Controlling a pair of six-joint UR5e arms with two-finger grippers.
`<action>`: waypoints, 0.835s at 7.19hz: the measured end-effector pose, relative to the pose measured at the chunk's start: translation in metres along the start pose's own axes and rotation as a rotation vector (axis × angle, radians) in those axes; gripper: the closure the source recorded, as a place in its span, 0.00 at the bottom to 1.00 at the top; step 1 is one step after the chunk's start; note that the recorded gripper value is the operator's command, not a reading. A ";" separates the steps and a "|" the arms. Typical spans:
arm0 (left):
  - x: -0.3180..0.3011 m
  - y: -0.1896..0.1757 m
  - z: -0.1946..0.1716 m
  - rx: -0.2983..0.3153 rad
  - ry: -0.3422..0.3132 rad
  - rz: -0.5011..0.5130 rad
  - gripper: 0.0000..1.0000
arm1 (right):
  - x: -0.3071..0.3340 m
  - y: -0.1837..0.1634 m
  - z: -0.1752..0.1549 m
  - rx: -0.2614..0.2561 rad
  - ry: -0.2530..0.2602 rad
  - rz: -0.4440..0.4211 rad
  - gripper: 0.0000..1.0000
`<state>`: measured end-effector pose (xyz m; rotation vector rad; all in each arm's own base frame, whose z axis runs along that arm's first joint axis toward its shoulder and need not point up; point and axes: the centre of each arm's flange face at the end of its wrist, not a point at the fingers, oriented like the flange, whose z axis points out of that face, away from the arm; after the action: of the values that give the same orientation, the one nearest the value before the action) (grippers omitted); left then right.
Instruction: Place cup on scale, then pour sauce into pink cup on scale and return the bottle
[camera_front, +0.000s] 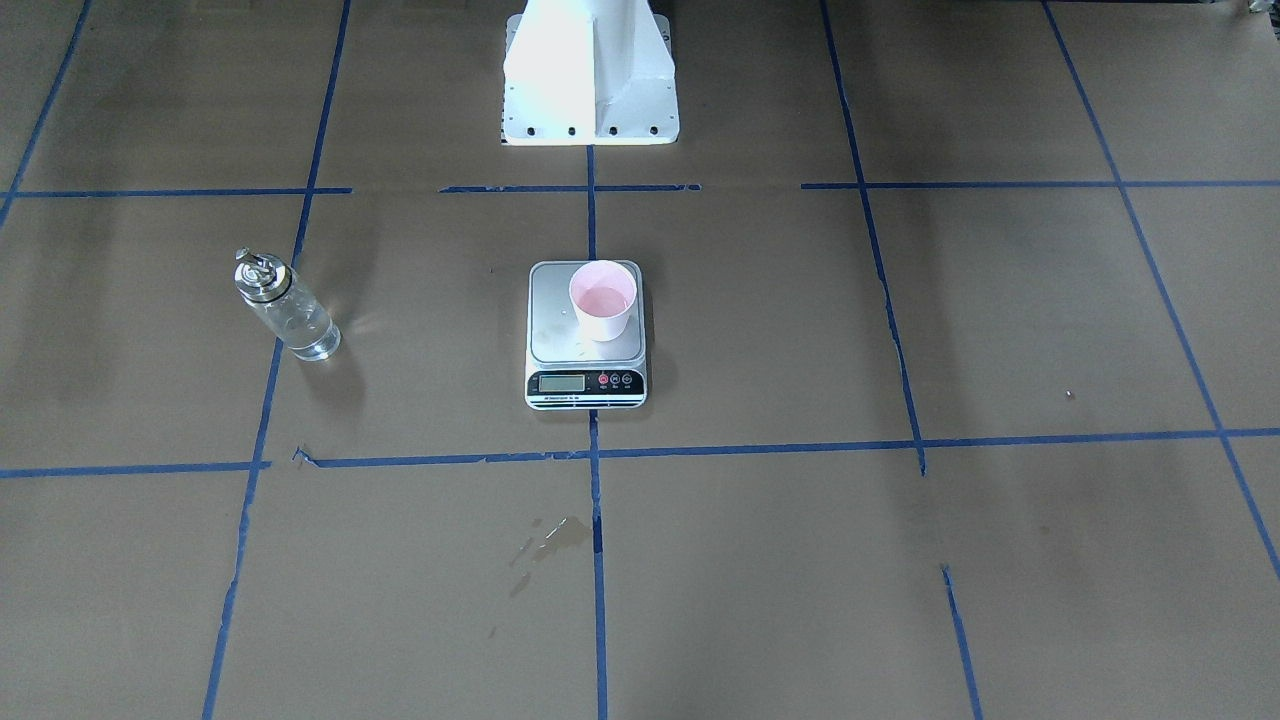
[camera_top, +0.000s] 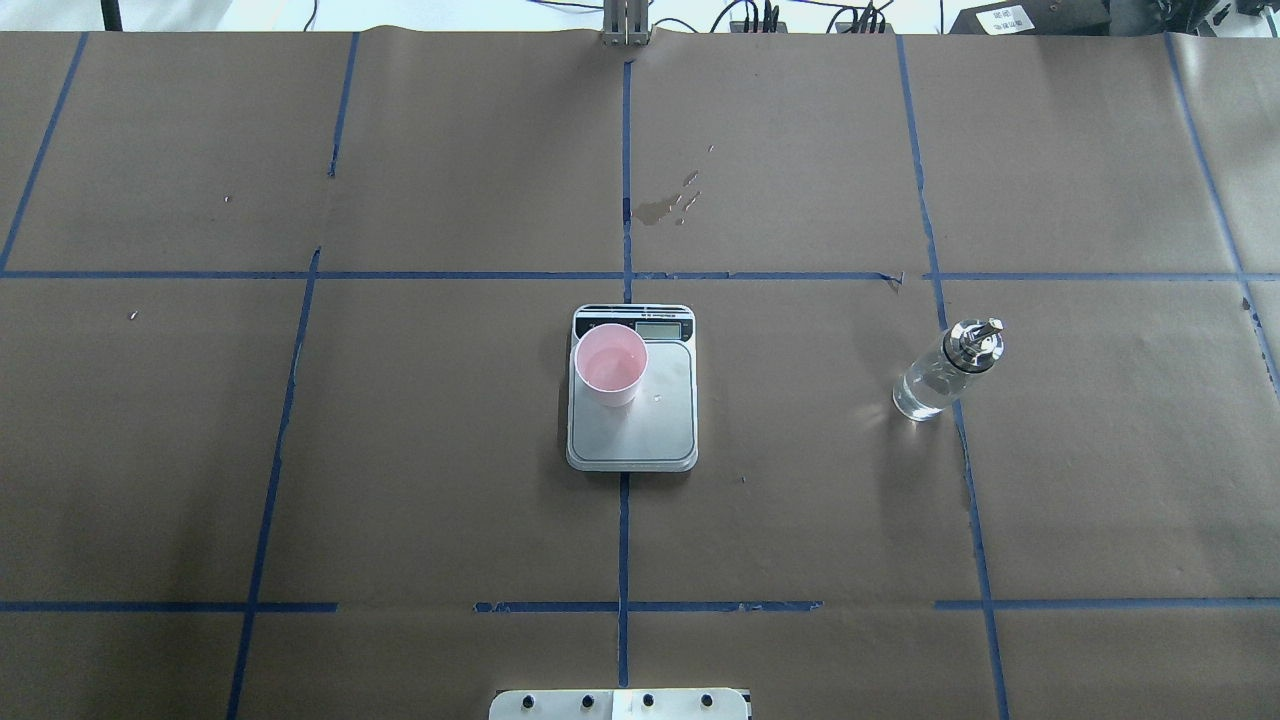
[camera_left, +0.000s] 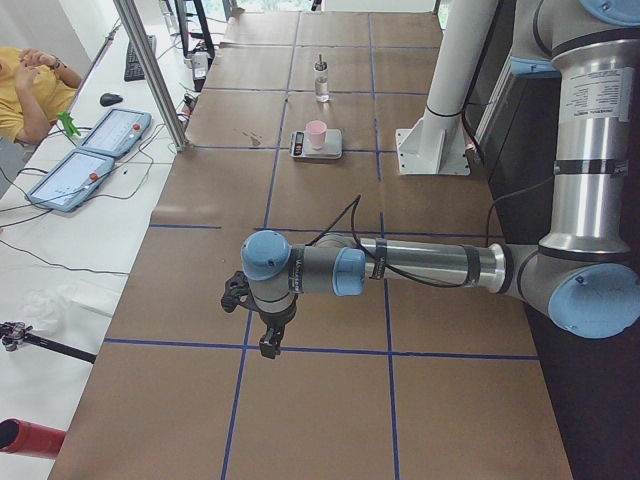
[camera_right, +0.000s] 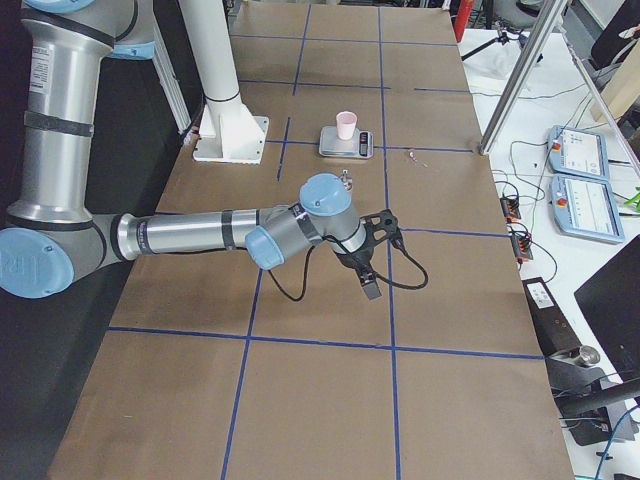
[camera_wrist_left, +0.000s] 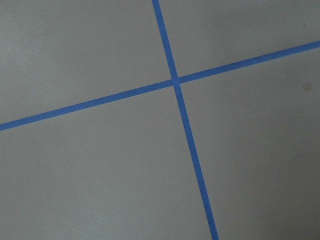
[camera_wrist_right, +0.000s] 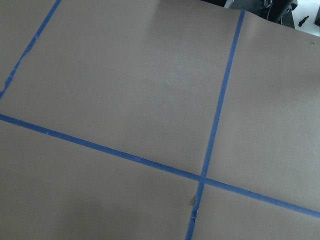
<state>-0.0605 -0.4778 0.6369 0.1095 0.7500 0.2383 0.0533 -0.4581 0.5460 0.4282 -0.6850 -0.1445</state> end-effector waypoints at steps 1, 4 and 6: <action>0.000 0.000 0.000 0.001 0.000 0.000 0.00 | 0.016 -0.009 -0.010 -0.059 0.007 0.005 0.00; 0.000 0.000 -0.001 0.002 0.000 0.002 0.00 | 0.078 0.070 0.039 -0.280 0.048 0.168 0.00; 0.000 0.000 0.000 0.000 -0.001 0.000 0.00 | 0.090 0.092 0.055 -0.323 0.005 0.232 0.00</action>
<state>-0.0610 -0.4775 0.6371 0.1100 0.7491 0.2384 0.0860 -0.4175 0.6757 0.0385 -0.6873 -0.0328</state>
